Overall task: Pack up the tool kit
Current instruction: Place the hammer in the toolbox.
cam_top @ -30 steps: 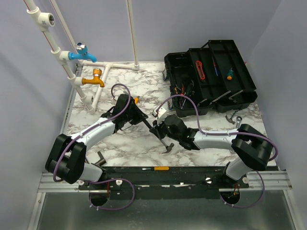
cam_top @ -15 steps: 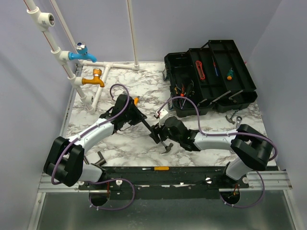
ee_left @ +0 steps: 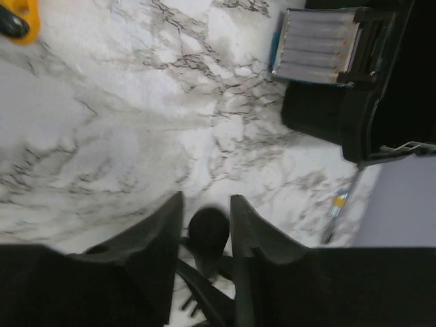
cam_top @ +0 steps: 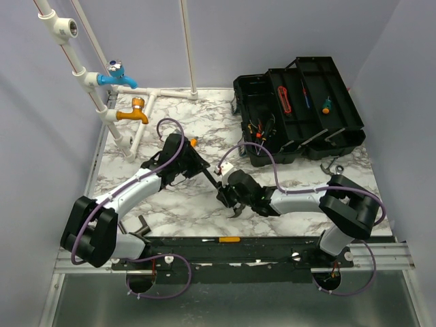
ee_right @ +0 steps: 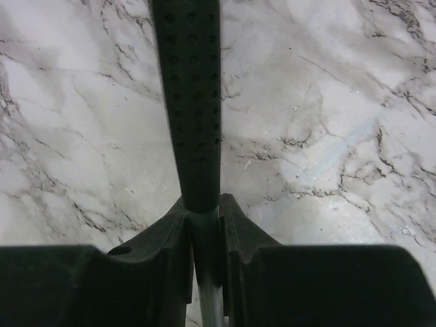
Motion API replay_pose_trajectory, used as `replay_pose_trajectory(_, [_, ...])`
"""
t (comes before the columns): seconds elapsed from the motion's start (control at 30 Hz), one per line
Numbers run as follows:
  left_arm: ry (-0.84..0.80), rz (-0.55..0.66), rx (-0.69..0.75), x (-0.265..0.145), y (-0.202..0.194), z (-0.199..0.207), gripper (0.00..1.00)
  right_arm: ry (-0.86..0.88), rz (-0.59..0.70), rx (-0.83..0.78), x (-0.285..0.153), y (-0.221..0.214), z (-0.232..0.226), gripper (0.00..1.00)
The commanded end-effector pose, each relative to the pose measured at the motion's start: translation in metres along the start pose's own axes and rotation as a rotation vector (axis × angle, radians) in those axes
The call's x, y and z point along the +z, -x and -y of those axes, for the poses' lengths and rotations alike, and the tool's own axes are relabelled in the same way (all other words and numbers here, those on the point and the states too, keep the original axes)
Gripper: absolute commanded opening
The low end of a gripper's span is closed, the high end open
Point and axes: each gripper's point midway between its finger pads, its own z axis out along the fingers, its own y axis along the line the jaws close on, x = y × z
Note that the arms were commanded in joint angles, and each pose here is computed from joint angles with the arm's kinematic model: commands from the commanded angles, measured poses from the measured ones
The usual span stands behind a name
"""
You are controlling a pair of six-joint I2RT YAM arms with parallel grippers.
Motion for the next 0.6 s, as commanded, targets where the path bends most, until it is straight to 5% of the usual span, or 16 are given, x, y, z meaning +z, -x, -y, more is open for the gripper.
replay_pose_trajectory(0.0, [-0.027, 0.031, 0.024, -0.015, 0.008, 0.014, 0.67, -0.078, 0.013, 0.039, -0.004, 0.011, 0.016, 0.01])
replay_pose_trajectory(0.03, [-0.021, 0.038, 0.022, -0.018, 0.01, 0.014, 0.89, -0.082, 0.017, 0.04, -0.005, 0.014, 0.016, 0.01])
replay_pose_trajectory(0.07, [-0.014, 0.046, 0.019, -0.021, 0.011, 0.013, 0.98, -0.09, 0.021, 0.043, -0.006, 0.016, 0.017, 0.01])
replay_pose_trajectory(0.57, [-0.013, 0.575, 0.157, -0.154, 0.08, -0.001, 0.99, -0.162, 0.15, 0.068, -0.038, 0.115, 0.018, 0.01])
